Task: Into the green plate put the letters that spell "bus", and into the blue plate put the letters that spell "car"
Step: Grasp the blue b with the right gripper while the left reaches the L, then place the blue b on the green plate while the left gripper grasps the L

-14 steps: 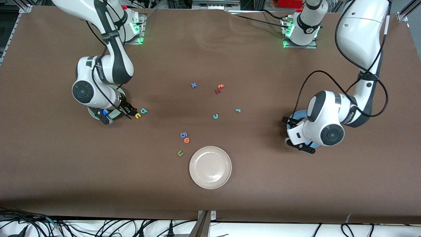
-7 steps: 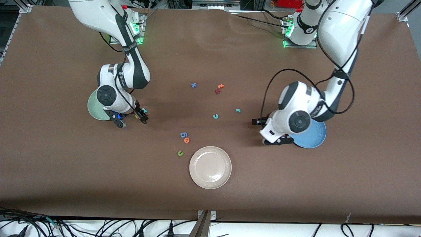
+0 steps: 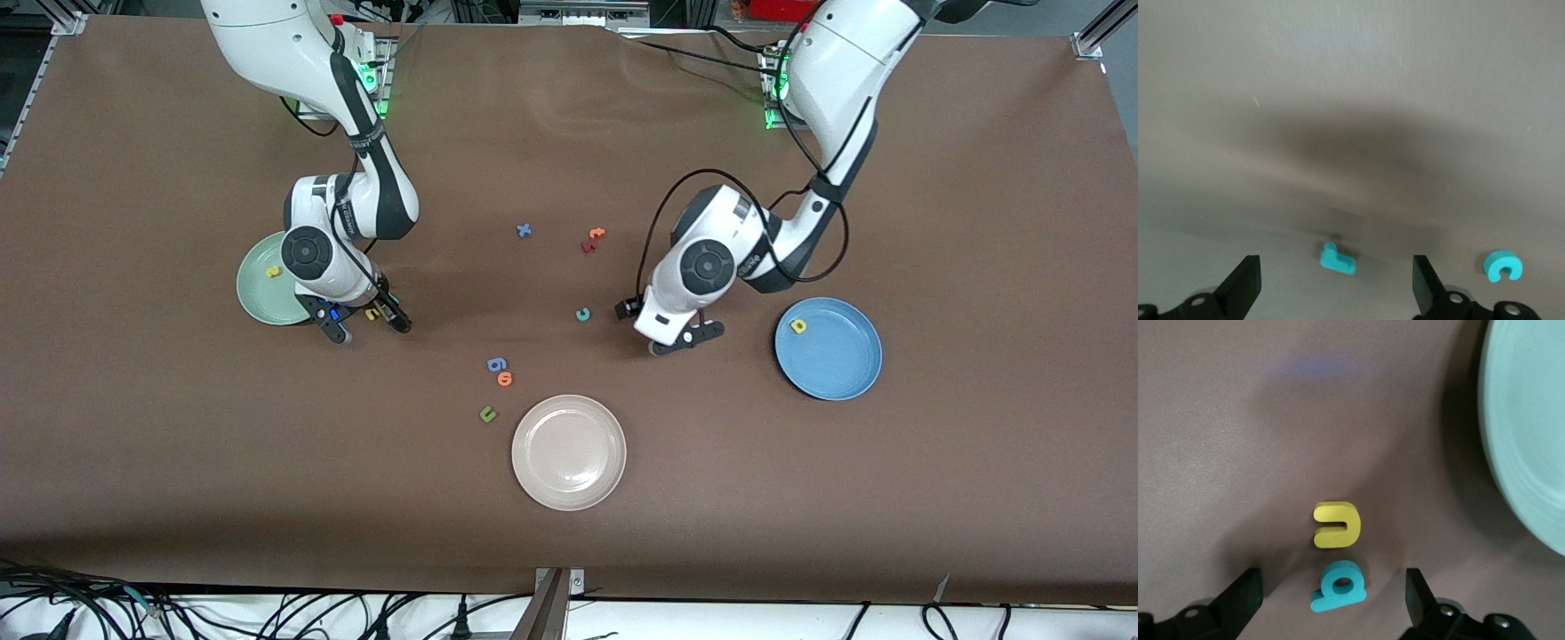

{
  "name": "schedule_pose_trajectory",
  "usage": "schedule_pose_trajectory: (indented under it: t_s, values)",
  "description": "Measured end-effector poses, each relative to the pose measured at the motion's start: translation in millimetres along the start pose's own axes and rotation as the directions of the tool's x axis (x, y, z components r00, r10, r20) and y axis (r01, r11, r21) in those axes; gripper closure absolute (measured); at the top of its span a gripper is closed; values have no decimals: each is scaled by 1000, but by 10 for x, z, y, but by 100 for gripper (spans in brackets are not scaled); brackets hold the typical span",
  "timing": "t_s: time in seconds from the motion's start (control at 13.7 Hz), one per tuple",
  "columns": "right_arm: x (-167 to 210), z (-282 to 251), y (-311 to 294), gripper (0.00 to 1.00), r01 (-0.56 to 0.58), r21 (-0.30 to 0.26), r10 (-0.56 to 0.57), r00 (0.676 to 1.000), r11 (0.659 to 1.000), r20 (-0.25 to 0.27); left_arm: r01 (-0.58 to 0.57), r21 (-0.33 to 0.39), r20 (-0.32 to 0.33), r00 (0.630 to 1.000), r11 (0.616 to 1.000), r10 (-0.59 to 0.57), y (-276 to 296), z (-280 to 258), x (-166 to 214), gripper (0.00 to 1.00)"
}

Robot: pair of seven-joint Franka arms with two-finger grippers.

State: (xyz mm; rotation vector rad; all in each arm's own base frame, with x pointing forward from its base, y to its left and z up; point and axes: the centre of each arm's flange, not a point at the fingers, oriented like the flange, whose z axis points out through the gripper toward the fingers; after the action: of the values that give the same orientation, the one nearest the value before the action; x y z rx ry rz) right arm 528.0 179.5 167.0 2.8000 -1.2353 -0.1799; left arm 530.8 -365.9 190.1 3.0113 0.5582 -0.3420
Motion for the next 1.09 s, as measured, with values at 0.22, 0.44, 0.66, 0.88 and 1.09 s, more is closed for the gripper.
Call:
schedule_pose_trajectory:
  t_s: [0.22, 0.44, 0.66, 0.88, 1.09]
  values:
    - [0, -10, -10, 30, -1, 7, 1, 1000, 1000, -3, 9, -39, -39, 999, 999, -10, -13, 235, -189, 1]
    - [3, -25, 2, 47, -2, 3, 2, 1000, 1000, 3, 4, -46, -56, 998, 999, -7, -116, 279, -306, 9]
    - [9, -68, 4, 66, -3, 7, 3, 1000, 1000, 6, -3, -45, -74, 997, 999, 0, -138, 186, -324, 16]
    - [-20, -69, 8, 67, 1, -14, -1, 1000, 1000, 25, 8, -22, -110, 994, 1000, -11, -135, 179, -342, 27]
    - [-38, -274, -9, 67, 6, -59, -1, 996, 998, 86, 29, -3, -145, 989, 1000, -30, -125, 184, -358, 29]
